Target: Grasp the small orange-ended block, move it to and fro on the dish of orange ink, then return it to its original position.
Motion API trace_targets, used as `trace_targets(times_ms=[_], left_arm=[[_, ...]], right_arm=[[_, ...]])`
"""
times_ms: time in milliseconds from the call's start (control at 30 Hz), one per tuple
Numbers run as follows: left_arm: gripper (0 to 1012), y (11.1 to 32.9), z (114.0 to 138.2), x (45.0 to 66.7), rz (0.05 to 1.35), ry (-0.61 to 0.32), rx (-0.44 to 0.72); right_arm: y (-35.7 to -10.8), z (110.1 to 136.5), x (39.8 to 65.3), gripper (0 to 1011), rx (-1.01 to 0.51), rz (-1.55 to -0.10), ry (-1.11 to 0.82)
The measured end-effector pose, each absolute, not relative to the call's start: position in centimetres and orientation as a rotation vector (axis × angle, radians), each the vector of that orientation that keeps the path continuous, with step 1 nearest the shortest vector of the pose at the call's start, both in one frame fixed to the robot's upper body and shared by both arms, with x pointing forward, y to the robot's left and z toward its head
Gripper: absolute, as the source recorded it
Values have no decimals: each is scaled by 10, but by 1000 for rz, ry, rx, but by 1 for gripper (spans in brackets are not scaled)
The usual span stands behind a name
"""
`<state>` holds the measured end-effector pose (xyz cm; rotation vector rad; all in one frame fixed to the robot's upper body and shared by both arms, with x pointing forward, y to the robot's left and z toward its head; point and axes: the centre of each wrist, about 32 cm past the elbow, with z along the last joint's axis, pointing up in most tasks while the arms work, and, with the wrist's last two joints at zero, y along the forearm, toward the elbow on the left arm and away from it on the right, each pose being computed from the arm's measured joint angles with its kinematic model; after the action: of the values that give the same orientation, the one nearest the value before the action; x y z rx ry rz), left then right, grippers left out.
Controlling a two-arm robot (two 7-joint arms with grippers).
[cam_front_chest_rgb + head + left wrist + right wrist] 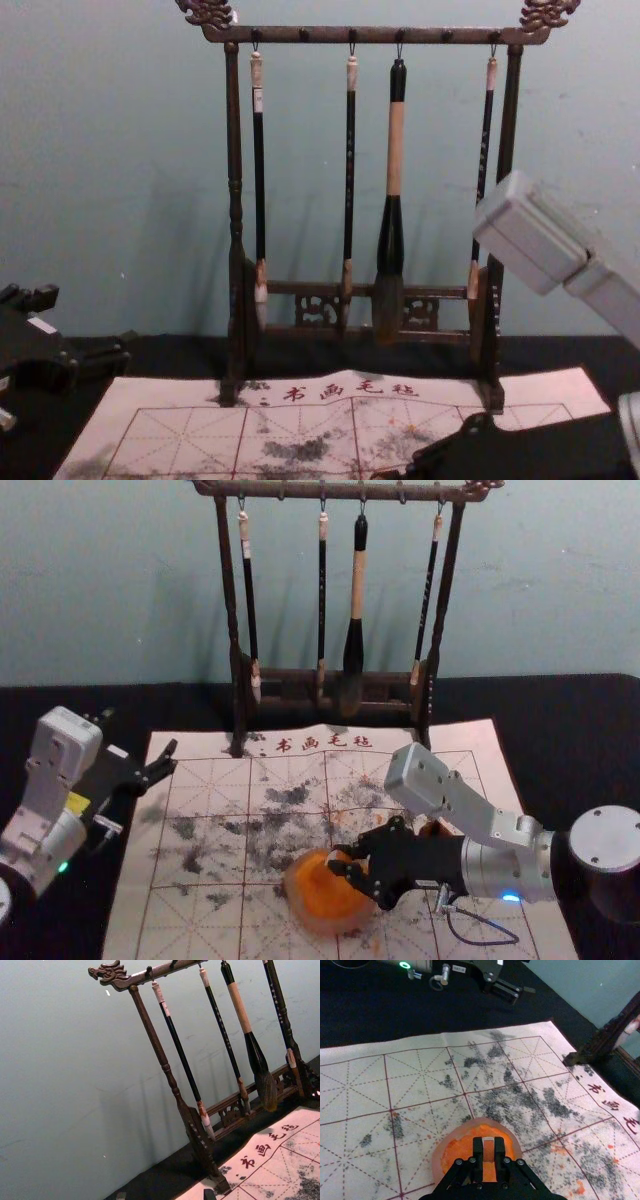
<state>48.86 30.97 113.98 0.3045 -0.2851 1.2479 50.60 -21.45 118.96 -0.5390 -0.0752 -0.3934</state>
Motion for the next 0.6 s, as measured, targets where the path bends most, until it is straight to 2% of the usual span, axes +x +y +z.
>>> trace_targets(times_ms=[600], left_arm=[[1001, 310, 1140, 489, 1248, -285, 304]], right_arm=[[-228, 1196, 503, 92, -560, -430, -78]])
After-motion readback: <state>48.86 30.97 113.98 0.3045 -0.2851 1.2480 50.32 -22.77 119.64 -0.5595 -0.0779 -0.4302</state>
